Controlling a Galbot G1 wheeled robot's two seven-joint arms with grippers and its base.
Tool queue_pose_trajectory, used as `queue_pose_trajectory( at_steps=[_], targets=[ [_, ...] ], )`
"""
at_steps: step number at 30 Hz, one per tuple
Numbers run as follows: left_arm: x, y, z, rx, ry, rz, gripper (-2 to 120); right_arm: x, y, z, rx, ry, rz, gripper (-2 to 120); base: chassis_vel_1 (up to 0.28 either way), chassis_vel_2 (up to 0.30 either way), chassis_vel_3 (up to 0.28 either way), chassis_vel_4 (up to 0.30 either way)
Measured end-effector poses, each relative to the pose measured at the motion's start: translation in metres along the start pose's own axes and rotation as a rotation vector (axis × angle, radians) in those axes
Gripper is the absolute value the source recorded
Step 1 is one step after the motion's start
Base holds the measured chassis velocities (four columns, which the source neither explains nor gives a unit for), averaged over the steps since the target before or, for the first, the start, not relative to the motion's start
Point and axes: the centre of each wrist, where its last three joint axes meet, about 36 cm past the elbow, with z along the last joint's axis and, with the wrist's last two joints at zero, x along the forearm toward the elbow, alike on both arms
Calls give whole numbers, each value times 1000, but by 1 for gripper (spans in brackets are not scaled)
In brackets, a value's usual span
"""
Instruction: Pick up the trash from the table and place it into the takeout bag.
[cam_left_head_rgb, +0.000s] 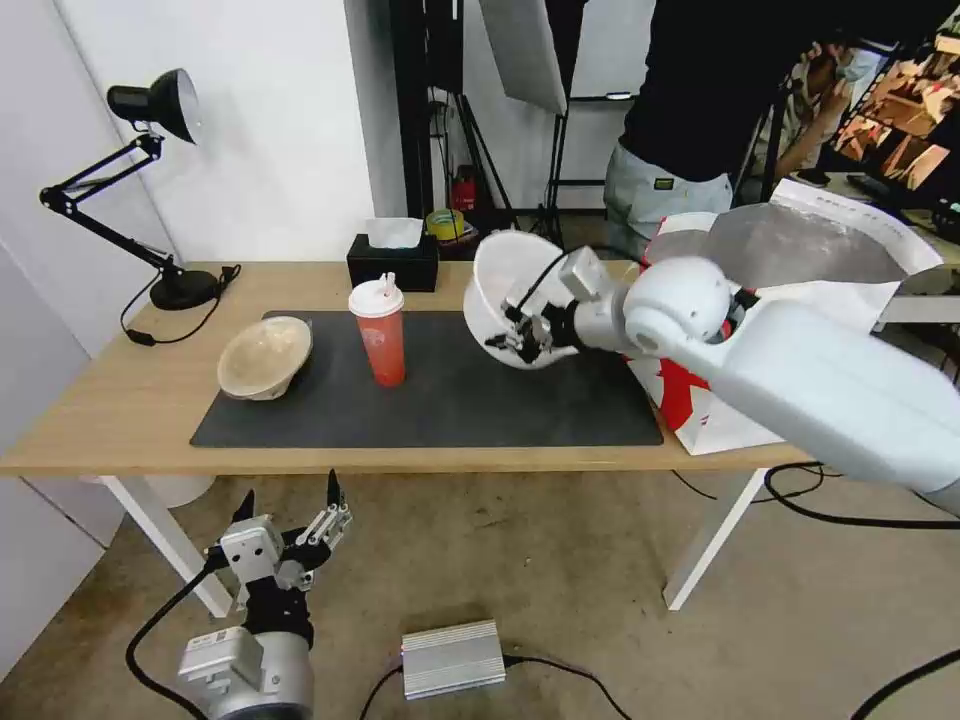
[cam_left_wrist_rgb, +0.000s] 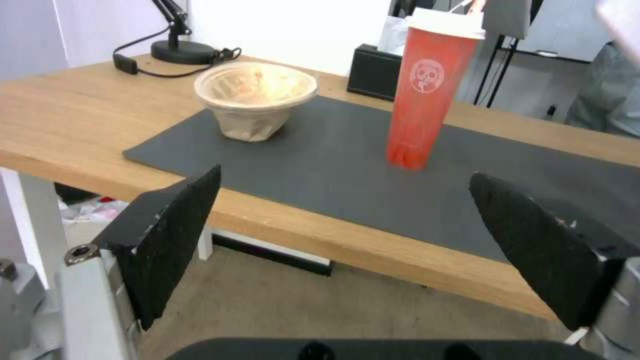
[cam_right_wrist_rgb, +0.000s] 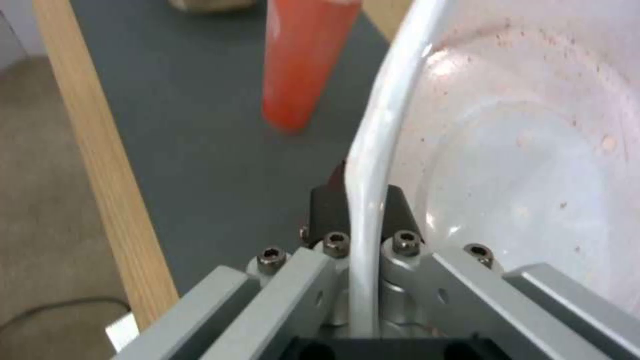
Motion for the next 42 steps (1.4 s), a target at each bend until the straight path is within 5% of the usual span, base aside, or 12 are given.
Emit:
queue_pose_trajectory(
  at_steps=[9, 28, 42],
  targets=[
    [0, 0, 0, -3, 0, -27, 100, 20, -7, -37, -3, -92, 10, 0, 0, 0, 0, 0],
    [4, 1, -3, 4, 13, -30, 100, 59, -31, -68, -86, -210, 28, 0, 0, 0, 0, 0],
    [5, 2, -6, 12, 15, -26, 100, 97, -60, -61, -138, -238, 115, 0, 0, 0, 0, 0]
  ],
)
